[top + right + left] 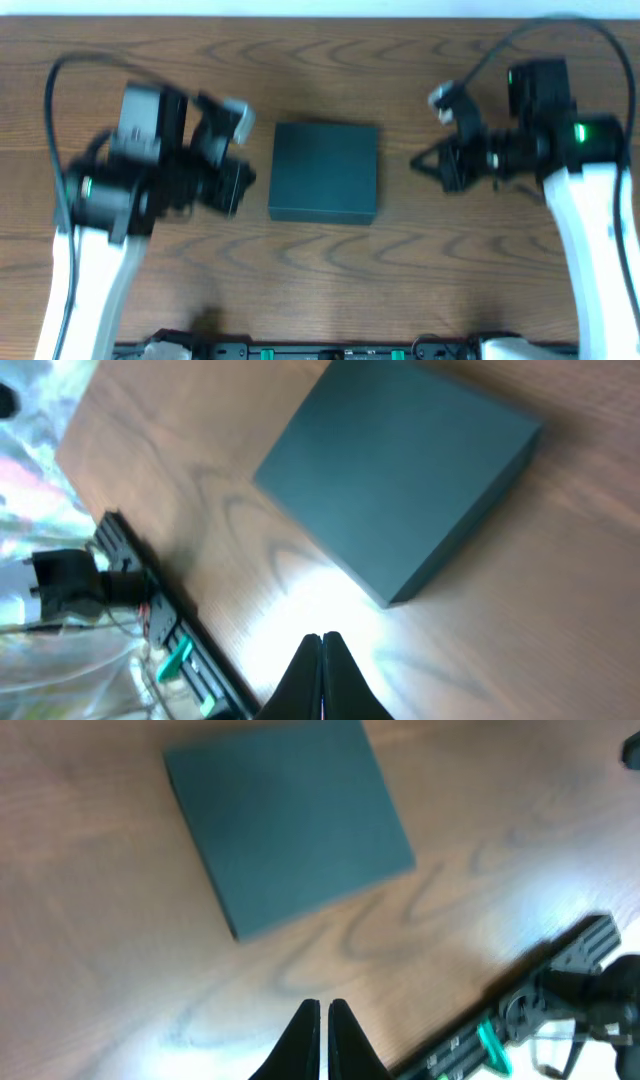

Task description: Pack container

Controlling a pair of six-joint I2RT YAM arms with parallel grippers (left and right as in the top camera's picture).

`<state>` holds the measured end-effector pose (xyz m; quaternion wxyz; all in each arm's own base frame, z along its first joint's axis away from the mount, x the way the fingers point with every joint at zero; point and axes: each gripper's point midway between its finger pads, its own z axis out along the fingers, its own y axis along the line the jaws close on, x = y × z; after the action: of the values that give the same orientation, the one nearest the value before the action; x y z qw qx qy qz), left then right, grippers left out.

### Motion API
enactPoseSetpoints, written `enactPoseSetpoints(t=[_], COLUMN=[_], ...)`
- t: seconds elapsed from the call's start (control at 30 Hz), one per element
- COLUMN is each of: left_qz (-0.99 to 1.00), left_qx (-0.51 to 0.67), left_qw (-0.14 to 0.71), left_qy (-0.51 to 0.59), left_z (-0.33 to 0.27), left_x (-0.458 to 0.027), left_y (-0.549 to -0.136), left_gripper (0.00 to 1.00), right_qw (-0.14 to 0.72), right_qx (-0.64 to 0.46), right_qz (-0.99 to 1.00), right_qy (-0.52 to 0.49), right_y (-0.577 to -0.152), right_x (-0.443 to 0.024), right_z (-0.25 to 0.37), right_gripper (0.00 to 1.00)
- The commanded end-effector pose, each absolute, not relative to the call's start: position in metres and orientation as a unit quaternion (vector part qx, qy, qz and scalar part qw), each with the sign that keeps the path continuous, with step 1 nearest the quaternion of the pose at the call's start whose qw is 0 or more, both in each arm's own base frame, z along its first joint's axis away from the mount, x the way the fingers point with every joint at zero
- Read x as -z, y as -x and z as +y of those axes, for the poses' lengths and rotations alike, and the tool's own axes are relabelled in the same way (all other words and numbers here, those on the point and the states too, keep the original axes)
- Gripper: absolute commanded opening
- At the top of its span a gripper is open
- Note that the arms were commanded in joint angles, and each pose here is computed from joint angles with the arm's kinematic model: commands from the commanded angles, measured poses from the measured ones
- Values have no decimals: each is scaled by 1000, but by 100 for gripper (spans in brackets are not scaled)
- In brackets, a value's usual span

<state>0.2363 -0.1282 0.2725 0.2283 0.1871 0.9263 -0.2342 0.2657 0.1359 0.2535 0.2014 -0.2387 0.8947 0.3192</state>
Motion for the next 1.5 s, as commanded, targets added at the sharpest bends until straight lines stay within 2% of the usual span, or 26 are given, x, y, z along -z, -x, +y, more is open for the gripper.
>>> enactPoseSetpoints(t=[0.0,0.17,0.3,0.33,0.37,0.4,0.43,0.47,0.67,1.13,1.23,1.4,1.47], left_qz=[925,918,915,915,914,914,915,915,930,932,935,898,888], left_qx=[241,258,271,273,275,276,275,276,274,270,221,65,25], left_qw=[229,261,274,276,278,280,280,279,232,228,267,436,460], left_qy=[-186,-150,-118,-112,-107,-102,-94,-90,-76,-75,-75,-13,12], left_z=[-122,-110,-105,-104,-104,-103,-102,-102,-99,-98,-84,-29,-13], left_x=[-254,-228,-208,-205,-203,-202,-202,-202,-189,-187,-188,-211,-201], left_y=[-194,-136,-114,-111,-109,-109,-109,-110,-92,-90,-107,-167,-174], left_gripper=[6,6,6,6,6,27,85,95,95,95,95,95,95], right_qw=[194,191,204,208,212,215,214,211,201,199,199,199,199], right_qx=[-330,-343,-352,-354,-356,-359,-361,-363,-367,-367,-367,-367,-367], right_qz=[892,896,898,898,897,897,898,899,903,903,903,903,903], right_qy=[239,206,169,161,154,145,135,126,100,99,99,99,99], right_y=[-219,-142,-108,-103,-99,-95,-92,-89,-87,-86,-86,-86,-86], right_x=[-241,-208,-189,-188,-187,-187,-186,-186,-185,-184,-184,-184,-184], right_z=[141,136,131,130,129,129,128,128,127,127,127,127,127], right_gripper=[2,2,1,3,14,45,86,99,99,99,99,99,99])
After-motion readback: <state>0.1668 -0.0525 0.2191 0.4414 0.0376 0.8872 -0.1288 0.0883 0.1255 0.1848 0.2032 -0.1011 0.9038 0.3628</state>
